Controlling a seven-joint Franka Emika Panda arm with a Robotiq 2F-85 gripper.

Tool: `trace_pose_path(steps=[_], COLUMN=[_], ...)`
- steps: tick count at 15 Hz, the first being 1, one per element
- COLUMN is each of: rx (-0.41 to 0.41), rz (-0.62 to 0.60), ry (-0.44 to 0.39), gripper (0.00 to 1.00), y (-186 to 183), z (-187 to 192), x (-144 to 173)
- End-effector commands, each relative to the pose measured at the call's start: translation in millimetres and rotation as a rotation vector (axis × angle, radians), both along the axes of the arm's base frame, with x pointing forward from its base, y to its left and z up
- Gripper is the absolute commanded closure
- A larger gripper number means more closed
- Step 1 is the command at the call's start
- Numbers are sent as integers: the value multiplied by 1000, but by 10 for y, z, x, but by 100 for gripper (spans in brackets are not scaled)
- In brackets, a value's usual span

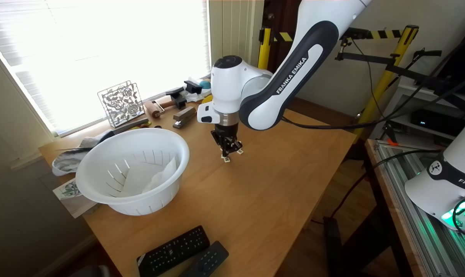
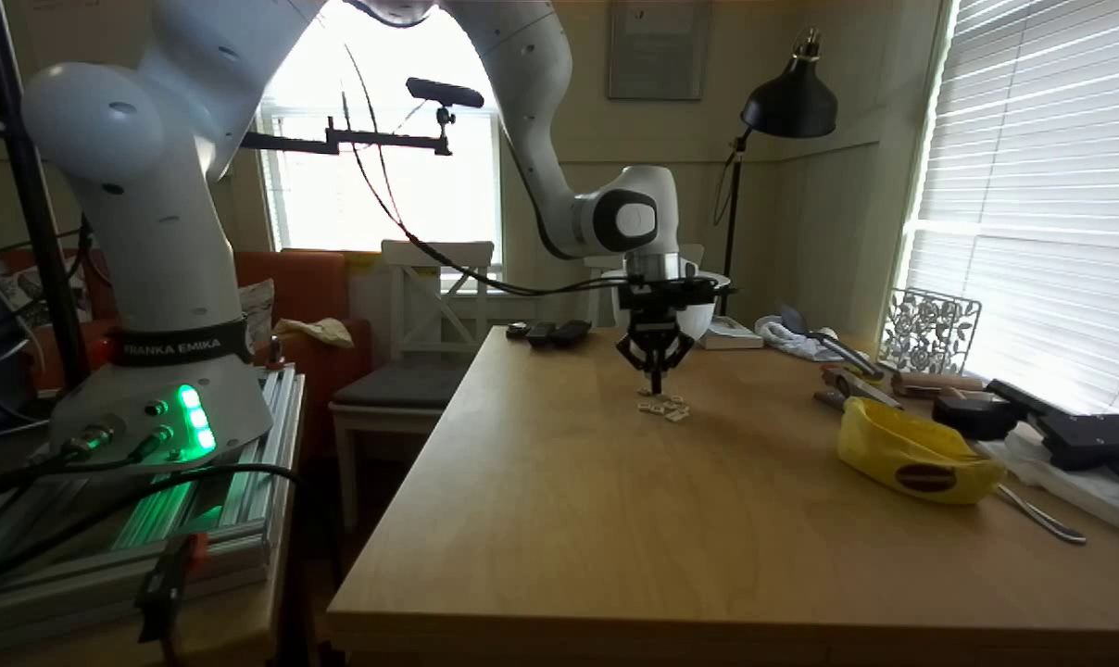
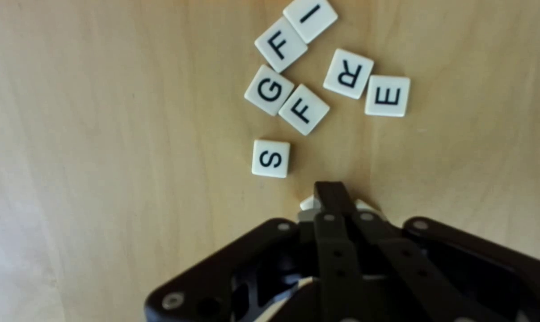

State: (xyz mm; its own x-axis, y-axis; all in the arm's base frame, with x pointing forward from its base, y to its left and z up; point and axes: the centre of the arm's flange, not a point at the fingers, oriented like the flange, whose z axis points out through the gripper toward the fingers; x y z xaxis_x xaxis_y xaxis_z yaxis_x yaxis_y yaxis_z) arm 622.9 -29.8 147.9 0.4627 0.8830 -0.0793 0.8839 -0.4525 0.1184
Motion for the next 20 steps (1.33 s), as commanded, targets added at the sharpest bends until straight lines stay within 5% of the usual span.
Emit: trace_pose_path(steps=[1,20], rx=[-29,-50], rz=[26,97], ry=[50,74], gripper=[100,100], y=[-9,46], z=[-261,-276], x=[-92,-147])
